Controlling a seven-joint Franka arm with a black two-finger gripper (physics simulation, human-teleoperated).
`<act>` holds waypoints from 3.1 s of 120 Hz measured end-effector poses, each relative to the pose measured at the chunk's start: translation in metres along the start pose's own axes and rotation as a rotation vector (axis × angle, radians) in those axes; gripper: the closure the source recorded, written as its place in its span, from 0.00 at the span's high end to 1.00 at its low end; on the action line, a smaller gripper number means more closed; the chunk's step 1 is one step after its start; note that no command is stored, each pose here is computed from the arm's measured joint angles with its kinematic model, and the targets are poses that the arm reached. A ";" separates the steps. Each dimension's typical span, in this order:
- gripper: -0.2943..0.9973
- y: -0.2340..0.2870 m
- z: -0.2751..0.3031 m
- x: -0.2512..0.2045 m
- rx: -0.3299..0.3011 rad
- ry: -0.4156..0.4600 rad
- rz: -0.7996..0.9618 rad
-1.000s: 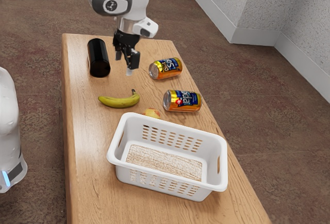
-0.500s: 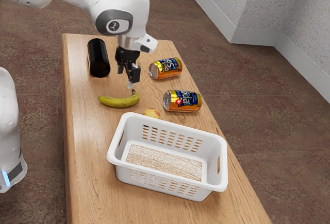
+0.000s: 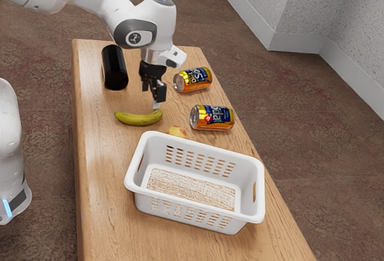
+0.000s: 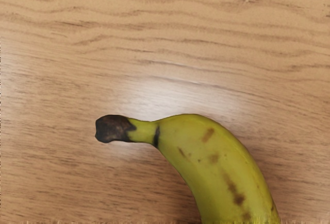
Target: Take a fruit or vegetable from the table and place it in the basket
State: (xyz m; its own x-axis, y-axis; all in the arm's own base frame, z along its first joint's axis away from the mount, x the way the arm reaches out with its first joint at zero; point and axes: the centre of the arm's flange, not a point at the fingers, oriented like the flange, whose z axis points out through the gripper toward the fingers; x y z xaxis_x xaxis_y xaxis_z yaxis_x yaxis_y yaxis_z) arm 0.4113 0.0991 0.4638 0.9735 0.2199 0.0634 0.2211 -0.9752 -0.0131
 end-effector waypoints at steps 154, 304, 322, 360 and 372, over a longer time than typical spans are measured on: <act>0.77 0.018 0.046 0.007 -0.016 -0.053 0.027; 0.37 0.156 -0.165 -0.026 0.109 0.176 0.313; 0.37 0.181 -0.184 -0.031 0.117 0.186 0.354; 0.36 0.257 -0.193 -0.041 0.122 0.179 0.494; 0.36 0.279 -0.191 -0.043 0.118 0.174 0.537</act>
State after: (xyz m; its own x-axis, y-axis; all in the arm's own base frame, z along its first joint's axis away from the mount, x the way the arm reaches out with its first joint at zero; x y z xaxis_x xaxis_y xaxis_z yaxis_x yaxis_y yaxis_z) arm 0.4203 -0.1879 0.6482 0.9291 -0.3228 0.1804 -0.2868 -0.9370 -0.1994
